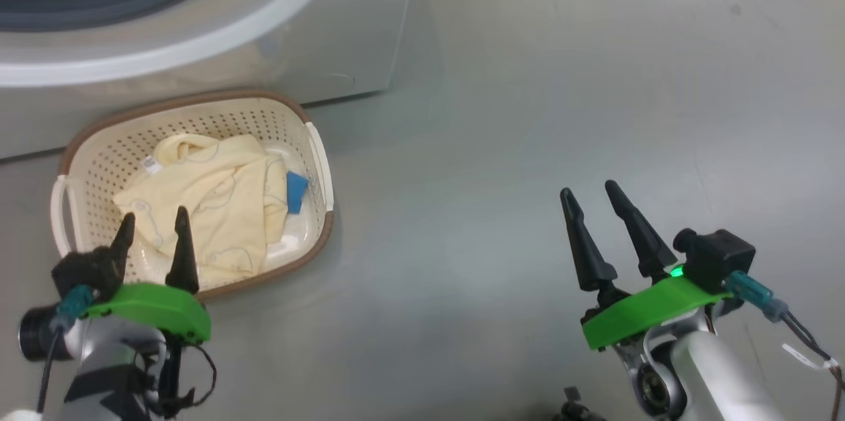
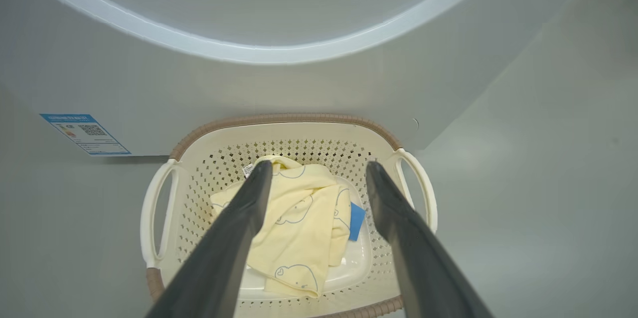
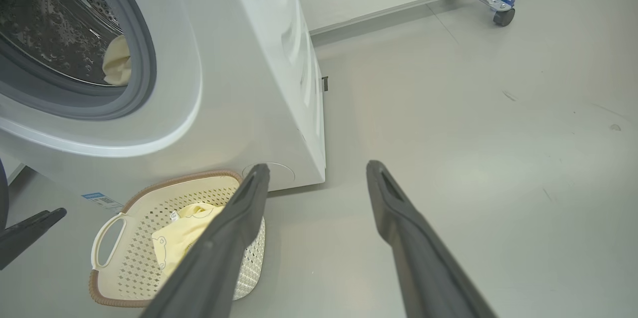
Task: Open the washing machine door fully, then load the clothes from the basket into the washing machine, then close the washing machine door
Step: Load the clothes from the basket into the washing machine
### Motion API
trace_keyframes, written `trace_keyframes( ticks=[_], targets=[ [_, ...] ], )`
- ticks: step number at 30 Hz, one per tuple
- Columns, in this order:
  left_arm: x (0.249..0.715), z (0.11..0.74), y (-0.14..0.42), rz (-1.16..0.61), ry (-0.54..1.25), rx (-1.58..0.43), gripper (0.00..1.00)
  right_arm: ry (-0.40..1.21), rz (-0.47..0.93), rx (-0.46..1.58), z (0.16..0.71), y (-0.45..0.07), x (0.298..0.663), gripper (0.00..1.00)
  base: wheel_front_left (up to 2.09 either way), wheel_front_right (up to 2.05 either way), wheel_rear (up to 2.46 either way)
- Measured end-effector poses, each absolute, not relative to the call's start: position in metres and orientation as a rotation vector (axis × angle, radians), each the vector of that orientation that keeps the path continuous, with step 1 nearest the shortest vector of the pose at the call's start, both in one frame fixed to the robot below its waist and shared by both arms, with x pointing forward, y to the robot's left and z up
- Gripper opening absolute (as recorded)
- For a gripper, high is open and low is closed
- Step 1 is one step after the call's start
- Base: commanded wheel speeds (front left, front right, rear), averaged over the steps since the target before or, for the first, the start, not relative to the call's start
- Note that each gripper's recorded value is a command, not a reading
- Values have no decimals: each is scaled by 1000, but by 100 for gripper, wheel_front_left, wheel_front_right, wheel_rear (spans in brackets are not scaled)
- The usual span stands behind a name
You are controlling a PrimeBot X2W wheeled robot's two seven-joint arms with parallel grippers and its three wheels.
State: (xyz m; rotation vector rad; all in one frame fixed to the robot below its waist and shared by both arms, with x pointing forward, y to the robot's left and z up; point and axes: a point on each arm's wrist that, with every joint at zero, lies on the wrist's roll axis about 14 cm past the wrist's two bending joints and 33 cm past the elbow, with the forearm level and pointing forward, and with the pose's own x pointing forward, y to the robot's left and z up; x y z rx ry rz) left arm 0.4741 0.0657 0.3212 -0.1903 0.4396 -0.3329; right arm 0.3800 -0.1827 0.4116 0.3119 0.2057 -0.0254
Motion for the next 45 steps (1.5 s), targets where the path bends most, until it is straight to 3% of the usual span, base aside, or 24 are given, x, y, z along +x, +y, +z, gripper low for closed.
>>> trace_keyframes(
  ticks=[26, 45],
  targets=[
    [521, 147, 64, -367, 902, -34, 100, 356, -24, 301, 337, -187, 428, 100, 0, 0, 0],
    [537, 76, 68, -395, 996, 85, 100, 444, -34, 310, 297, -189, 431, 100, 0, 0, 0]
  ],
)
